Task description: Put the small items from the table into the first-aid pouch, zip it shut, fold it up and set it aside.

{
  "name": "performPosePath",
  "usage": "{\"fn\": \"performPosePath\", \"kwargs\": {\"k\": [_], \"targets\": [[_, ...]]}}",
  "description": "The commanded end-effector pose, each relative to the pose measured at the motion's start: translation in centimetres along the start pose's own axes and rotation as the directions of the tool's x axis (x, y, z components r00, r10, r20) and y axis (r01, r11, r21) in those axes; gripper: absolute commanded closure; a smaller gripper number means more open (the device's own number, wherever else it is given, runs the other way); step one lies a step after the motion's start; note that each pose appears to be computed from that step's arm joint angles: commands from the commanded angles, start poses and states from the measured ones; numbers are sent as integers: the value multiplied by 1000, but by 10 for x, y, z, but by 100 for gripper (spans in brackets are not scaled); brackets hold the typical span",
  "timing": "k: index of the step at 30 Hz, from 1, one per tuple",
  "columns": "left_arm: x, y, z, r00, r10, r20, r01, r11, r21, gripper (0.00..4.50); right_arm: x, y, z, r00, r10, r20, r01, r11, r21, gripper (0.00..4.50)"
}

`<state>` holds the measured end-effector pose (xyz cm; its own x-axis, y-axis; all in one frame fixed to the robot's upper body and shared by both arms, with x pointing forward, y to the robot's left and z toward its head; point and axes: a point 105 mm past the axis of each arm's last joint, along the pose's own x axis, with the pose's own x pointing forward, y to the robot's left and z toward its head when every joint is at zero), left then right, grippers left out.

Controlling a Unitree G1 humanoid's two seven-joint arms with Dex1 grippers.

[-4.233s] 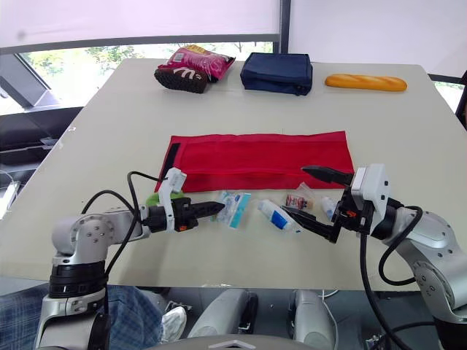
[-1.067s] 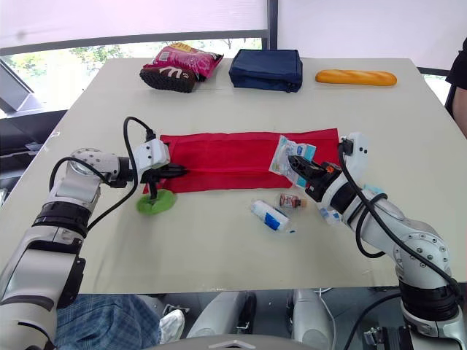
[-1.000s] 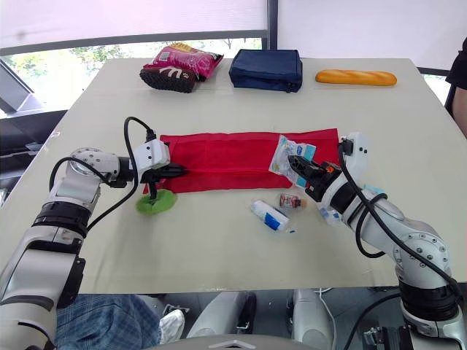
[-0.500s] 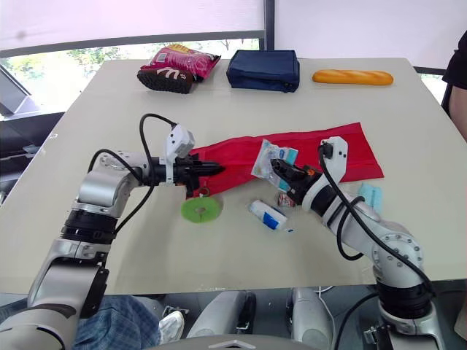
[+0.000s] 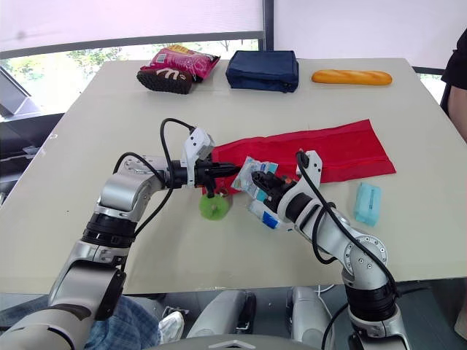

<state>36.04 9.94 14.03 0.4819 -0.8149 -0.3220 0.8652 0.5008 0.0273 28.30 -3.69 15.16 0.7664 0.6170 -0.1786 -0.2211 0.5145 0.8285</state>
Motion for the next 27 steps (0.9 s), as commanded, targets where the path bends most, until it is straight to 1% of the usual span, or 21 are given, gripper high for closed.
{"fn": "performPosePath", "kwargs": {"k": [1, 3, 7, 14, 19, 27], "targets": [[4, -6, 18, 998, 1, 59, -3, 999, 43, 448, 0, -2, 3, 1000, 3, 30, -2, 1000, -20, 442], [7, -10, 18, 998, -14, 69, 11, 999, 38, 448, 2, -8, 4, 999, -12, 43, 13, 1000, -13, 442], [15, -19, 17, 996, -46, 75, 42, 998, 53, 448, 8, -20, 14, 994, -33, 103, 28, 998, 54, 442], [23, -25, 17, 994, -78, 74, 72, 994, 77, 448, 19, -21, 29, 983, -33, 183, 0, 984, 176, 442], [28, -25, 23, 992, -82, 98, 78, 996, 51, 448, 27, -23, 27, 980, -58, 191, 21, 981, 192, 442], [31, -30, 34, 985, -84, 152, 84, 996, 2, 448, 43, -25, 11, 987, -58, 148, 32, 984, 174, 442]]}}
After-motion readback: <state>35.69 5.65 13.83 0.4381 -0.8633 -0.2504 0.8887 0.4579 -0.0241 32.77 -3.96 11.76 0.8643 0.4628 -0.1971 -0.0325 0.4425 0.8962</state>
